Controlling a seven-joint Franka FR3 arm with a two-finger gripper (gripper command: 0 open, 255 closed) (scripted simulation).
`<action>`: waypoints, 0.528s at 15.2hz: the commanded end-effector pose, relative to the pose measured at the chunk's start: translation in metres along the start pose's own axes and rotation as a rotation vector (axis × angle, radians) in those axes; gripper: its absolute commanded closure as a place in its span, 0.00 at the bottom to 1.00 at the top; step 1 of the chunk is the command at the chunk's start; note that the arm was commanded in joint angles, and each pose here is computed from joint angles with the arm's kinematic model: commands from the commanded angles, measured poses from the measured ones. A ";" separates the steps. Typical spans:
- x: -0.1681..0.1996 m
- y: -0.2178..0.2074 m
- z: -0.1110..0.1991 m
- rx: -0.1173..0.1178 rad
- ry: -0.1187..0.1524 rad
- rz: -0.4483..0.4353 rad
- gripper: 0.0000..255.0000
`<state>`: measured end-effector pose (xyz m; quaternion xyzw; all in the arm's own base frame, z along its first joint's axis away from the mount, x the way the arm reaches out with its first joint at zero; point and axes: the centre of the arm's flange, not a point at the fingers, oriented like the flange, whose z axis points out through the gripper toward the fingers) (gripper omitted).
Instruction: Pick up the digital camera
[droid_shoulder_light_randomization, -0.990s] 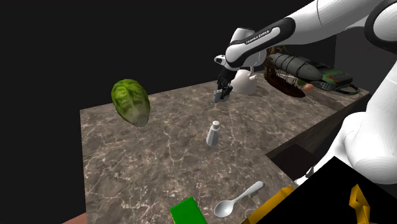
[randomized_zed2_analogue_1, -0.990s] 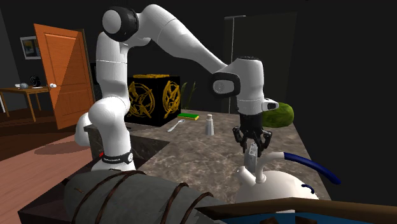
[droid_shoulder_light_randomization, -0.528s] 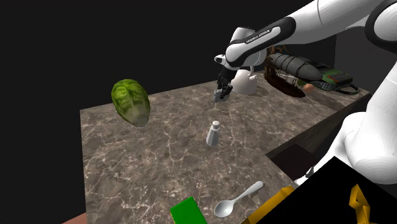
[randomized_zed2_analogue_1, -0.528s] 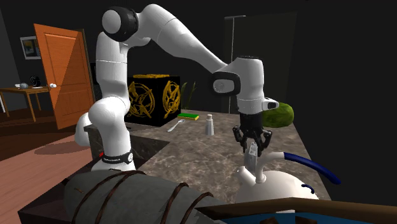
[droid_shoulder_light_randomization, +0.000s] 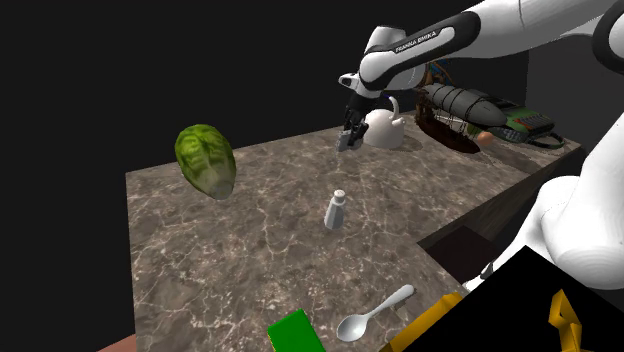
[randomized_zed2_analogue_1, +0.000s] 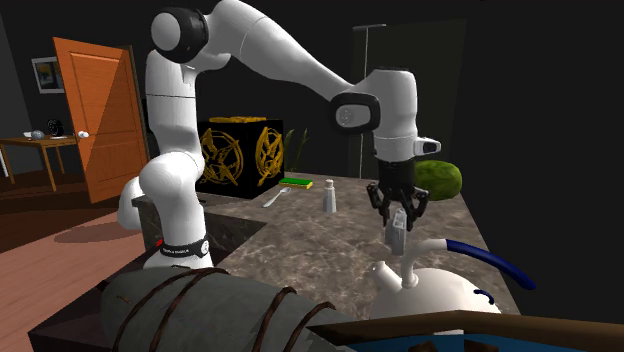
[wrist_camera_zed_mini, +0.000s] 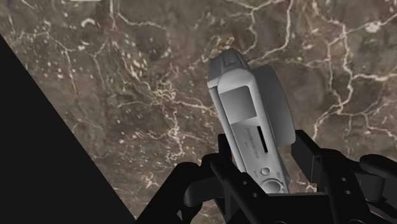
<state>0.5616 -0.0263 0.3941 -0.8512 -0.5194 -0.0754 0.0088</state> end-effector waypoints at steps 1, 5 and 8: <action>0.002 0.000 -0.011 0.000 0.000 0.000 1.00; 0.005 0.001 -0.032 0.000 0.000 0.000 1.00; 0.006 0.002 -0.038 0.000 0.000 0.000 1.00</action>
